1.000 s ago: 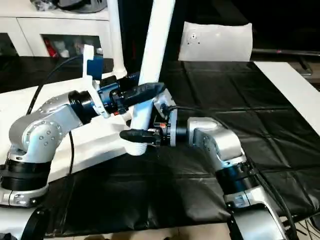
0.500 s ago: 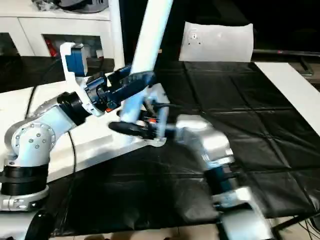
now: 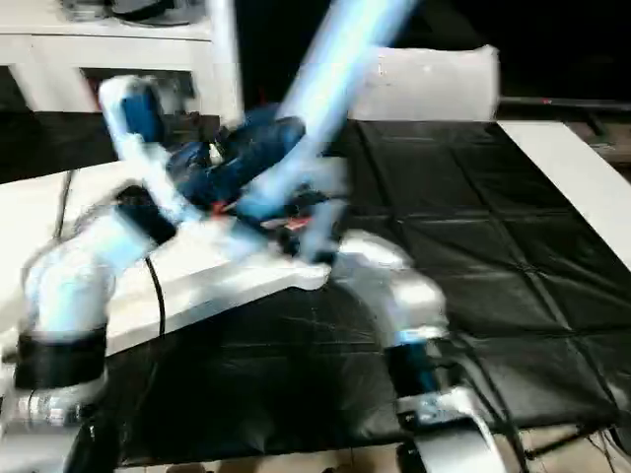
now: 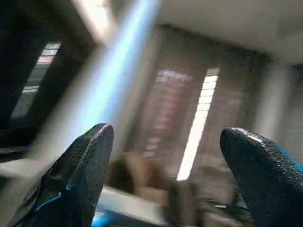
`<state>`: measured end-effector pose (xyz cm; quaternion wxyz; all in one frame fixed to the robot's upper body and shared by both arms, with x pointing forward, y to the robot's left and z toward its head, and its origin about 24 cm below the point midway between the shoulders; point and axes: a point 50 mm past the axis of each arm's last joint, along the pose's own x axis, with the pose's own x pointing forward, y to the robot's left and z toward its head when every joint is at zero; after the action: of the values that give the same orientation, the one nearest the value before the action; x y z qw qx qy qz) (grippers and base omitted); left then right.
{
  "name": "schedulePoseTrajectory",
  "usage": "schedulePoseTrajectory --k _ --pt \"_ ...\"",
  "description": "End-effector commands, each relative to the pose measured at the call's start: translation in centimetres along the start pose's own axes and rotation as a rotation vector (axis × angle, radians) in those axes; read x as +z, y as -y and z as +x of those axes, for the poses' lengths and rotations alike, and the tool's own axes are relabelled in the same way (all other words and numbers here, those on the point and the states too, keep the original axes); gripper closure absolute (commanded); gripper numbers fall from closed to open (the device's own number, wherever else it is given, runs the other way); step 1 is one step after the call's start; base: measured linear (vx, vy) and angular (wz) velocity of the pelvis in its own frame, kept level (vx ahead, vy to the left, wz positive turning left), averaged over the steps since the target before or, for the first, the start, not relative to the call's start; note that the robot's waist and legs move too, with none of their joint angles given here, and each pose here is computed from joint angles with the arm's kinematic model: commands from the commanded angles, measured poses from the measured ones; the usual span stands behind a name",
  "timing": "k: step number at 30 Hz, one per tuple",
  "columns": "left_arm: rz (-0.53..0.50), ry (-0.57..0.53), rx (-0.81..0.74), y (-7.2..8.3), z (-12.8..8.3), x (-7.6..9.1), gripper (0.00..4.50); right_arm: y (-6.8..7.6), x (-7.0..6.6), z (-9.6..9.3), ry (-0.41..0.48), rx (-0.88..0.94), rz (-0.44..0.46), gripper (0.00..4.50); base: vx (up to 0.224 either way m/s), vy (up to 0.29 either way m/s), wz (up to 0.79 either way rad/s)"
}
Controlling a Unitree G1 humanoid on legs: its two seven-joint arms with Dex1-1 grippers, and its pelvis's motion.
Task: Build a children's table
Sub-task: Insert table leg to table base
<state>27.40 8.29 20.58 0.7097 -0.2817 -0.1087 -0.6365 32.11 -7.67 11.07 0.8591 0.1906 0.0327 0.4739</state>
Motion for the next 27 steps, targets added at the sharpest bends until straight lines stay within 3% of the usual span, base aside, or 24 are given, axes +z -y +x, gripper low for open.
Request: schedulePoseTrajectory --k 1,8,9,10,13,17,18,19,21,27 --pt "-0.008 -0.013 -0.028 0.5 0.4 -0.2 0.09 0.5 0.2 -0.6 0.019 -0.054 0.002 2.54 0.000 0.000 0.00" --pt "0.057 -0.121 0.135 -0.6 -1.1 -0.9 0.09 1.3 0.3 -2.3 0.011 -0.171 -0.077 2.54 0.000 0.000 0.00" --pt "0.131 -0.230 0.243 -1.6 -2.3 -1.5 0.09 1.7 0.4 -2.9 0.002 -0.231 -0.111 2.54 0.000 0.000 0.00" --pt "0.131 -0.230 0.243 -1.6 -2.3 -1.5 0.09 1.7 0.4 -2.9 0.002 -0.231 -0.111 2.54 0.000 0.000 0.00" --pt "0.286 -0.486 0.459 -3.8 -5.2 -3.0 0.09 2.4 0.2 -4.3 -0.053 -0.329 -0.187 2.54 0.000 0.000 0.00" --pt "0.309 -0.590 0.499 -4.3 -6.4 -3.8 0.09 2.5 0.1 -4.8 -0.083 -0.362 -0.212 2.54 0.000 0.000 0.00" --pt "0.290 -0.715 0.503 -4.3 -7.6 -5.3 0.09 2.4 -0.4 -5.4 -0.119 -0.385 -0.226 2.54 0.000 0.000 0.00" --pt "0.290 -0.715 0.503 -4.3 -7.6 -5.3 0.44 2.4 -0.4 -5.4 -0.119 -0.385 -0.226 2.54 0.000 0.000 0.00" --pt "0.305 -0.835 0.495 -4.5 -8.9 -6.9 0.79 2.3 -0.9 -5.9 -0.144 -0.404 -0.227 2.54 0.000 0.000 0.00" --pt "0.330 -0.913 0.485 -5.1 -10.3 -8.3 0.96 2.1 -1.7 -6.2 -0.169 -0.421 -0.205 2.54 0.000 0.000 0.00"
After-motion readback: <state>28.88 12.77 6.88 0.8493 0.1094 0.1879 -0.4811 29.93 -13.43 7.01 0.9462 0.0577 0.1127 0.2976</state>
